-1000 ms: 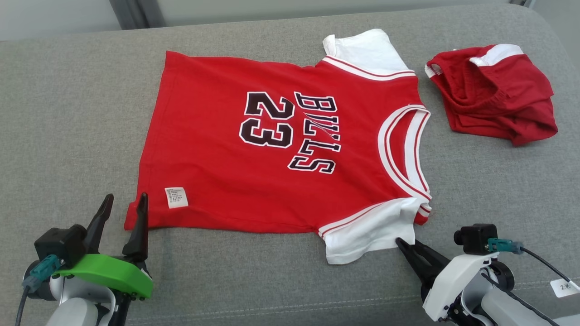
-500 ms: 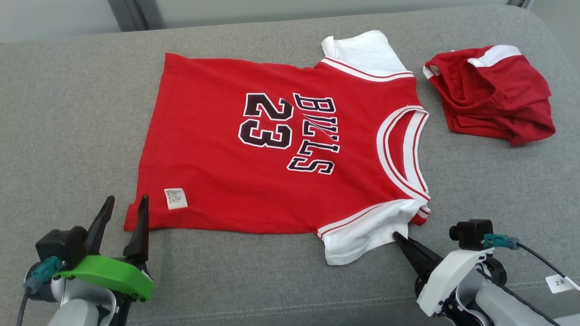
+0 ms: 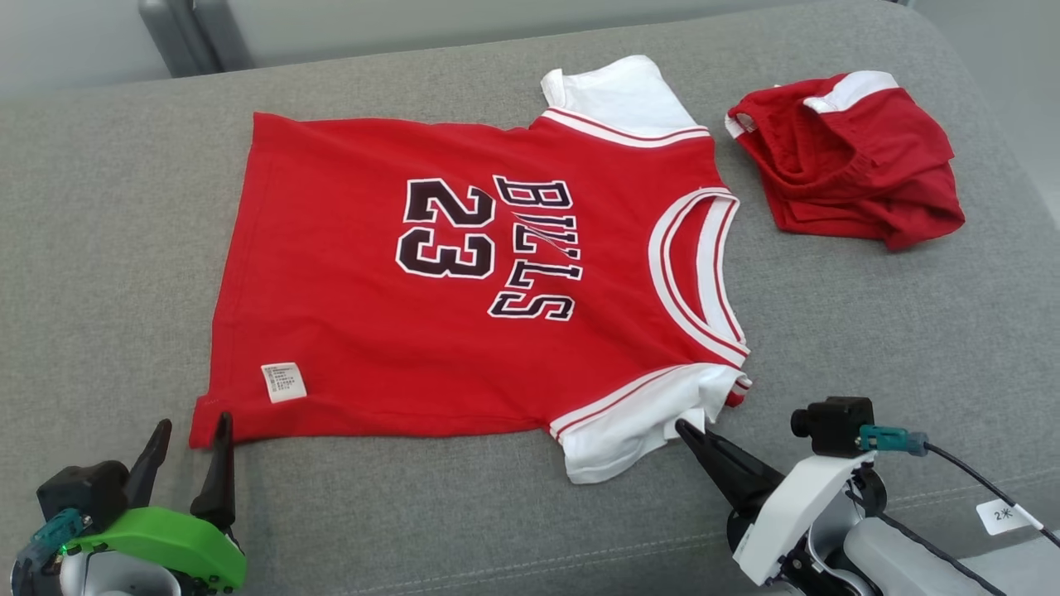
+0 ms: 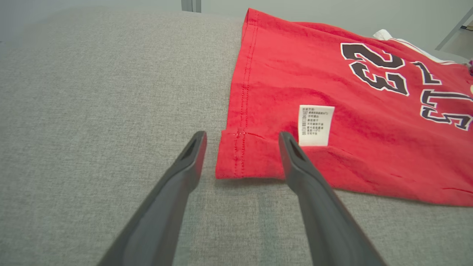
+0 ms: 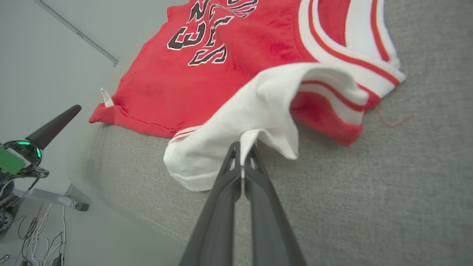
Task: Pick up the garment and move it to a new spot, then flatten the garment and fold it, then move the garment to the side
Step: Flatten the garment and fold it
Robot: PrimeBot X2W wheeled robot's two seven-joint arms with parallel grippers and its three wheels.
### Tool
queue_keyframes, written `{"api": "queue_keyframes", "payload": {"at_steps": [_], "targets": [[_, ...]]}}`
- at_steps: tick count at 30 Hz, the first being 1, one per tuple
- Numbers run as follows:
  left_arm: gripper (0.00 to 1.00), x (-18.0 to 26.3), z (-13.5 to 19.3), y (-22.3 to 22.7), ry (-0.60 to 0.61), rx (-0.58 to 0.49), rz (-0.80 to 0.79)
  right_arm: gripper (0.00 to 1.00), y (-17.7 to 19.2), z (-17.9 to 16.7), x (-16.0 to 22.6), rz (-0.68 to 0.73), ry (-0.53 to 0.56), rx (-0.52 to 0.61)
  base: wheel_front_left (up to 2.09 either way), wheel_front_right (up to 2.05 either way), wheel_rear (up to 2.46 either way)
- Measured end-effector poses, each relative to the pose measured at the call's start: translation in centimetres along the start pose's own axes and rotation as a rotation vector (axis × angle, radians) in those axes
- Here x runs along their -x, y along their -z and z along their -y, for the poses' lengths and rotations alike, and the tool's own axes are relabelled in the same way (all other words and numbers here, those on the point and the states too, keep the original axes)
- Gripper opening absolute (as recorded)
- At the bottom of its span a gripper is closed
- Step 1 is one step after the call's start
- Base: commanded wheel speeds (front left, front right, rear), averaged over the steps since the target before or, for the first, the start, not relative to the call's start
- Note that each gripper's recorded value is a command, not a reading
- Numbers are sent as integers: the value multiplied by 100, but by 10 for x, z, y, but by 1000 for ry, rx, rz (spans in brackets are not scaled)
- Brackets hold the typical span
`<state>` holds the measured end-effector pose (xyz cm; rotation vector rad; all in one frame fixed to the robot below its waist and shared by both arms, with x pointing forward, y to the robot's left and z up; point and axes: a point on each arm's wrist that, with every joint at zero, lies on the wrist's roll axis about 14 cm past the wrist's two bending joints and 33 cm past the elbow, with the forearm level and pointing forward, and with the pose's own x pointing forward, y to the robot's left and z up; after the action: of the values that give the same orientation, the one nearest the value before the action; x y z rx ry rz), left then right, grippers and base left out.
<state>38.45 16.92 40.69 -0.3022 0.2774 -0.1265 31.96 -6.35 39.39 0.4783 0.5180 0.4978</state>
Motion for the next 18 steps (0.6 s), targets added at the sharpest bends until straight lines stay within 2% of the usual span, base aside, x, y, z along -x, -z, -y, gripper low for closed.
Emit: {"api": "queue_keyframes", "payload": {"at_steps": [12, 18], "targets": [[100, -8, 6, 21, 17, 45, -82, 0, -5, 8, 9, 11, 16, -10, 0, 0, 0], [100, -18, 5, 10, 13, 70, -49, 0, -3, 4, 9, -5, 2, -10, 0, 0, 0]]}}
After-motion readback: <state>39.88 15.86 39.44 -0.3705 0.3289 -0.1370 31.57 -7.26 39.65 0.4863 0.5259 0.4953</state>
